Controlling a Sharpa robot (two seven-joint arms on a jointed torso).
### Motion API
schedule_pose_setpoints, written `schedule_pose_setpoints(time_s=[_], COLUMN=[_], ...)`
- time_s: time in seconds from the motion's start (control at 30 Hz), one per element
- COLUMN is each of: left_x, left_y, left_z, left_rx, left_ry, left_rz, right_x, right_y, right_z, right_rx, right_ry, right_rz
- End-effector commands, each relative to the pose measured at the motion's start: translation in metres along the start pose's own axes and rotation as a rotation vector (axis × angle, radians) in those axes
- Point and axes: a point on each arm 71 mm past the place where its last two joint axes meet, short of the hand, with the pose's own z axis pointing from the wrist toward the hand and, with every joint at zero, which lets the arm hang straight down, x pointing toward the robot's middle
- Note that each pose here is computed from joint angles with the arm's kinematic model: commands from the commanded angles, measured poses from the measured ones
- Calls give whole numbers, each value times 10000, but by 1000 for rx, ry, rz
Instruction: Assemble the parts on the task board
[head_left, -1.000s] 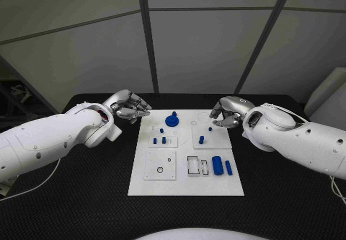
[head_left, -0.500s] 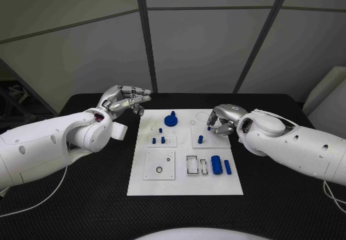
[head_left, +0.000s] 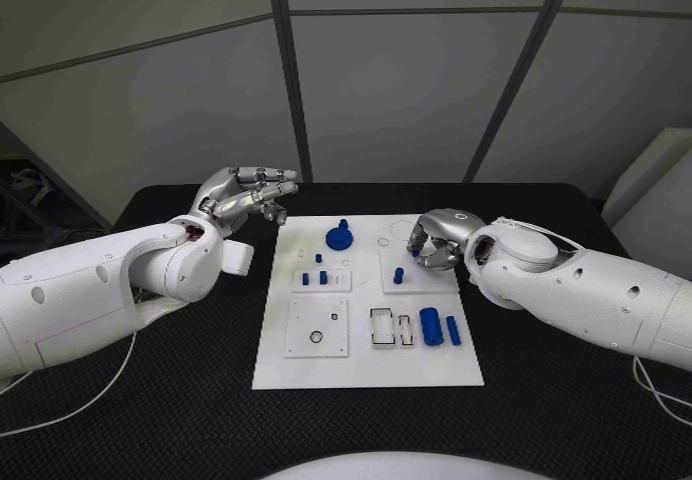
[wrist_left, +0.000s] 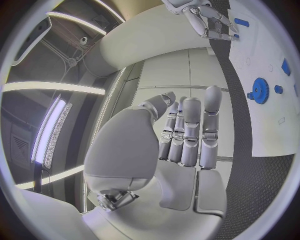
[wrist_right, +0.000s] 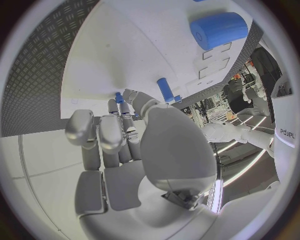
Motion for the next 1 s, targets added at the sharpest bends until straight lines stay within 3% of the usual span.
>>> schedule_pose_setpoints(time_s=[0.03,0.6,1.0], left_x=[9,14,-2], left_y=[-23,-16,-12], left_z=[1,1,0], left_rx=[19,8,3], left_ry=[5,10,7], left_rz=[-25,-28,-27], right_x=[15,22,-30], right_y=[10,16,58], right_z=[11,32,-3], right_rx=[-3,14,5], right_ry=[12,6,-72], right_rz=[-11,-54,-63])
